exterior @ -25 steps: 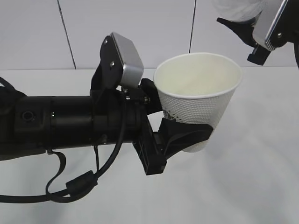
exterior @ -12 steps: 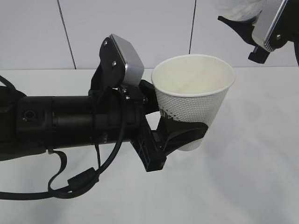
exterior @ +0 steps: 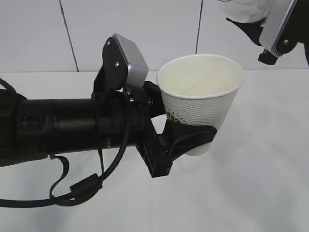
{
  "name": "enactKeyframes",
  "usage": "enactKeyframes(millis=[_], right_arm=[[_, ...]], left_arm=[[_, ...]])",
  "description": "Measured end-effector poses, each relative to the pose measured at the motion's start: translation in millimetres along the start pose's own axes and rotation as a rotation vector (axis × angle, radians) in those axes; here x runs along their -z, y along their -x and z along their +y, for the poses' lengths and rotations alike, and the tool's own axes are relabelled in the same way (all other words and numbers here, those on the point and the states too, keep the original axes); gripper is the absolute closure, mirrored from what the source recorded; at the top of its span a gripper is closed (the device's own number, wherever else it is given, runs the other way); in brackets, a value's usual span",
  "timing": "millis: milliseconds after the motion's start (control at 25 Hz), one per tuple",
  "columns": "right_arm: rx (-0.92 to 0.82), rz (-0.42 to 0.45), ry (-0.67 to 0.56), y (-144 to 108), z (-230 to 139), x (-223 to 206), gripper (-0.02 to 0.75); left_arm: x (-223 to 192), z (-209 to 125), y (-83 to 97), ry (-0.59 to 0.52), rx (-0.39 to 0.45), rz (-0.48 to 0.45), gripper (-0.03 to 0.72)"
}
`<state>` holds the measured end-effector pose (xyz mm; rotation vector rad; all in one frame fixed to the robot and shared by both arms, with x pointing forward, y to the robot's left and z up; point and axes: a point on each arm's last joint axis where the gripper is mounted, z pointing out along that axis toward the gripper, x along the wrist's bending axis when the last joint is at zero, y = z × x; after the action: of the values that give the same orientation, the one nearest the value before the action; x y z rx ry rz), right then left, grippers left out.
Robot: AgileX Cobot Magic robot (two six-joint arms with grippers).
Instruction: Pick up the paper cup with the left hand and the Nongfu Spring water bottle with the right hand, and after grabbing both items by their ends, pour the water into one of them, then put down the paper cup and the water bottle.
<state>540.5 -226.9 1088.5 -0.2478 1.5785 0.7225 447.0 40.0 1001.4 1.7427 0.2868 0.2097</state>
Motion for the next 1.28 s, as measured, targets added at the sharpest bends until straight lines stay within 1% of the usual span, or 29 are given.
enactKeyframes(millis=[920, 1120, 1280], right_arm=[[0.106, -0.023, -0.001, 2.1, 0.0, 0.0, 0.218], [0.117, -0.024, 0.001, 2.2, 0.2, 0.0, 0.218], [0.12, -0.025, 0.001, 2.2, 0.3, 0.0, 0.218]], left_arm=[[0.0, 0.0, 0.0, 0.0, 0.0, 0.0, 0.166], [0.0, 0.0, 0.0, 0.0, -0.047, 0.0, 0.166], [0.0, 0.0, 0.0, 0.0, -0.054, 0.0, 0.167]])
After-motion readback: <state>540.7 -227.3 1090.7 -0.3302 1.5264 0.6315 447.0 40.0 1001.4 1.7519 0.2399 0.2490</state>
